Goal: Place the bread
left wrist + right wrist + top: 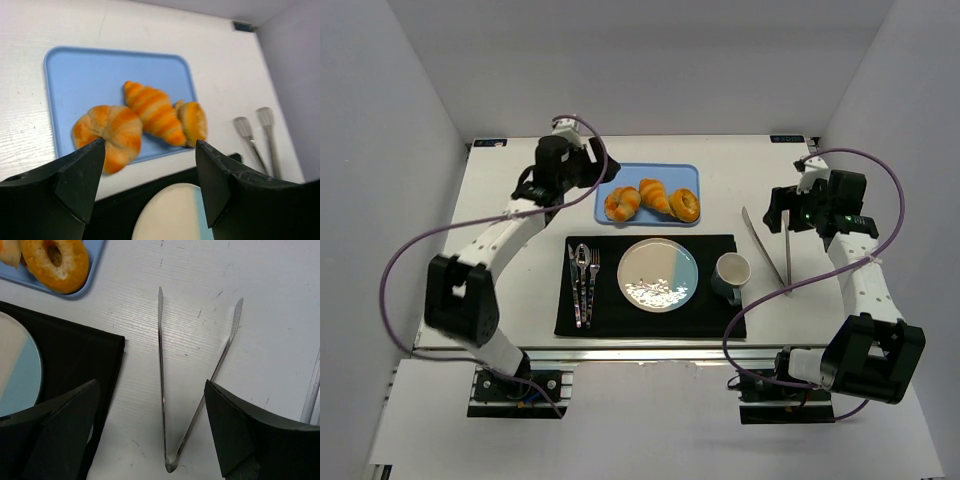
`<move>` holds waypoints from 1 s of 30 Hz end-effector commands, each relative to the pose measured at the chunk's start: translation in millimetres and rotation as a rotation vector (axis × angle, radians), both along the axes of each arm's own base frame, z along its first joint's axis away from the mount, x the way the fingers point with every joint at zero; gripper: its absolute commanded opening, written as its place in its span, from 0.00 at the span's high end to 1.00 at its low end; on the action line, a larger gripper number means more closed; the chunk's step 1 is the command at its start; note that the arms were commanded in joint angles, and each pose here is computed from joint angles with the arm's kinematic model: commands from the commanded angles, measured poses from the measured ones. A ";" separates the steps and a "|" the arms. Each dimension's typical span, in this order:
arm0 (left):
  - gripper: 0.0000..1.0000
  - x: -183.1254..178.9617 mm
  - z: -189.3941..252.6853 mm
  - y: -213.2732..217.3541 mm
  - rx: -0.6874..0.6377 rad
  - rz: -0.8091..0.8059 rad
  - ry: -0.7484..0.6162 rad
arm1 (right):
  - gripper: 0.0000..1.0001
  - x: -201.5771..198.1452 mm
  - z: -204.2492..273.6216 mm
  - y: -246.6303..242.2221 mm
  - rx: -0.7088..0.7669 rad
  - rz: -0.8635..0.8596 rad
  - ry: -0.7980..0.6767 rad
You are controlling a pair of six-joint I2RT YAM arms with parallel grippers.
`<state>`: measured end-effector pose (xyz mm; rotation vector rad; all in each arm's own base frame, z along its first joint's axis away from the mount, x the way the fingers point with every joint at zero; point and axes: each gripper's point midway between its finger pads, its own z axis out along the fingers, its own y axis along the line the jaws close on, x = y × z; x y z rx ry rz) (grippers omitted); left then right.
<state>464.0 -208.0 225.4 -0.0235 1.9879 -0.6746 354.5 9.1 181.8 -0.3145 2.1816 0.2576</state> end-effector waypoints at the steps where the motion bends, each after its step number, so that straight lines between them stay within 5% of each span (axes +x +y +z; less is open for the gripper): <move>1: 0.19 -45.6 51.8 6.0 -0.065 -0.047 -0.115 | 0.11 -7.3 15.4 6.5 -0.011 0.079 -0.048; 2: 0.20 -55.9 52.2 8.6 -0.076 -0.047 -0.114 | 0.11 -13.9 14.1 6.3 -0.016 0.134 -0.057; 4: 0.38 -86.3 51.7 17.7 -0.105 -0.041 -0.114 | 0.35 -28.8 7.4 11.4 -0.071 0.300 -0.072; 5: 0.51 -95.4 51.3 21.0 -0.114 -0.036 -0.116 | 0.53 -30.2 3.4 9.9 -0.083 0.305 -0.064; 6: 0.82 -104.2 51.4 23.7 -0.129 -0.030 -0.116 | 0.97 -32.8 -3.0 9.4 -0.079 0.303 -0.046; 8: 1.00 -128.6 46.1 35.4 -0.133 -0.006 -0.107 | 1.00 -37.6 -12.3 3.8 -0.097 0.279 -0.013; 10: 1.00 -144.5 32.6 44.6 -0.128 0.020 -0.085 | 1.00 -42.5 -24.8 -3.2 -0.121 0.246 0.014; 11: 0.98 -157.6 38.6 50.7 -0.135 0.029 -0.102 | 0.91 -42.9 -28.1 -6.2 -0.133 0.227 0.020; 12: 0.73 -169.8 34.9 57.8 -0.134 0.047 -0.100 | 0.43 -42.9 -35.4 -14.4 -0.151 0.177 0.040; 13: 0.59 -170.0 34.9 57.7 -0.137 0.048 -0.097 | 0.26 -41.6 -37.6 -19.8 -0.158 0.137 0.048; 15: 0.44 -187.1 26.5 66.2 -0.148 0.072 -0.086 | 0.11 -43.0 -46.9 -30.3 -0.179 0.071 0.085; 17: 0.37 -201.4 17.6 71.8 -0.162 0.084 -0.080 | 0.11 -45.1 -63.7 -37.7 -0.176 0.001 0.127; 30: 0.34 -214.8 2.2 80.2 -0.161 0.115 -0.045 | 0.11 -46.5 -140.1 -54.8 -0.234 -0.077 0.245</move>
